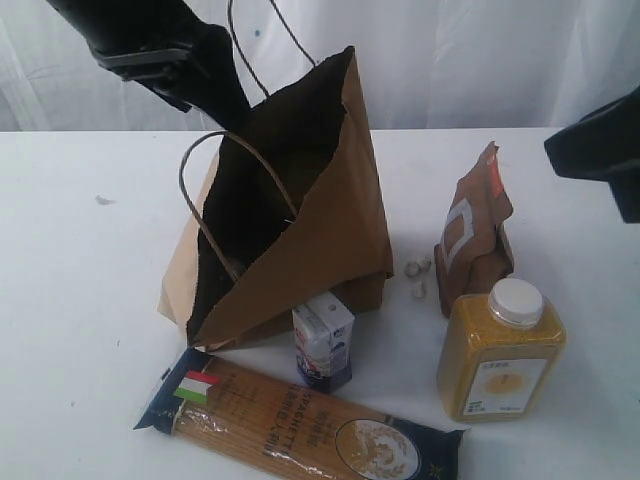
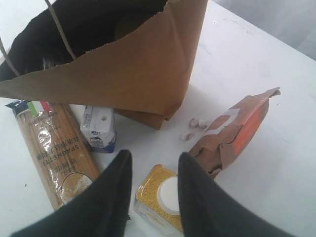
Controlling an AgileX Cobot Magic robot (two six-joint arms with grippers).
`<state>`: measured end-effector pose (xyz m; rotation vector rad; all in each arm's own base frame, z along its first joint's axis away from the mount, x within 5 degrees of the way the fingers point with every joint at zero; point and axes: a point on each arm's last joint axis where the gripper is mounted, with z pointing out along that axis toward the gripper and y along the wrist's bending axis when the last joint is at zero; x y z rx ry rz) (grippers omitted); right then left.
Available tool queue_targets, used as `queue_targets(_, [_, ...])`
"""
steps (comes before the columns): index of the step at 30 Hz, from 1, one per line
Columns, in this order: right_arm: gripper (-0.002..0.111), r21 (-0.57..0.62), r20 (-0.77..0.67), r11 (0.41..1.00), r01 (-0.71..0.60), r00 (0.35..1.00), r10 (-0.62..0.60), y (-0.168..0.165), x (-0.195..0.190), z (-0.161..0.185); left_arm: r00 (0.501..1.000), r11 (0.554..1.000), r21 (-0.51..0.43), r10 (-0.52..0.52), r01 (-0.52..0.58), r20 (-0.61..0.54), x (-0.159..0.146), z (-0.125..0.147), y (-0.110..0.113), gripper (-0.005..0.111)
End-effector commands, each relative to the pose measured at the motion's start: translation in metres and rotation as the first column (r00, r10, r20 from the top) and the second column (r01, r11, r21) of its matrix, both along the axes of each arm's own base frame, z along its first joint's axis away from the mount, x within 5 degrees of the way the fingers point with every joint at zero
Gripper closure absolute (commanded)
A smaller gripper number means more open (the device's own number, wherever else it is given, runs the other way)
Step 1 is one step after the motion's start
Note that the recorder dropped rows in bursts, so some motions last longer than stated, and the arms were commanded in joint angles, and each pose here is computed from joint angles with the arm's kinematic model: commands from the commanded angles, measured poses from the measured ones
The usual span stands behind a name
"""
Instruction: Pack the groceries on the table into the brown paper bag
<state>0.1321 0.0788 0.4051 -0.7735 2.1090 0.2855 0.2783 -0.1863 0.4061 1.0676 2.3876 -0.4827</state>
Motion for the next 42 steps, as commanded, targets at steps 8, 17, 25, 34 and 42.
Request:
queue_targets(8, [0.078, 0.011, 0.002, 1.0, 0.004, 1.0, -0.004, 0.0, 0.001, 0.0, 0.999, 0.991, 0.121, 0.05, -0.05, 0.002, 0.033, -0.039, -0.008, 0.041])
queue_targets(17, [0.078, 0.012, 0.004, 1.0, 0.004, 1.0, -0.004, 0.0, 0.001, 0.0, 0.986, 0.986, 0.099, 0.121, -0.132, 0.113, 0.046, -0.025, -0.008, 0.107])
queue_targets(25, [0.078, -0.044, 0.001, 0.995, -0.086, 0.996, 0.086, 0.002, -0.003, -0.002, 0.962, 0.99, 0.007, 0.136, -0.142, 0.236, 0.045, 0.02, -0.006, 0.107])
queue_targets(34, [0.078, -0.09, -0.051, 0.976, -0.197, 0.98, 0.193, 0.008, -0.005, -0.008, 0.975, 0.989, 0.047, 0.128, -0.139, 0.183, 0.045, 0.008, -0.006, 0.107])
queue_targets(42, [0.078, -0.09, -0.069, 0.974, -0.207, 0.977, 0.201, 0.01, -0.003, -0.01, 0.978, 0.988, 0.059, 0.13, -0.141, 0.162, 0.044, 0.006, -0.006, 0.073])
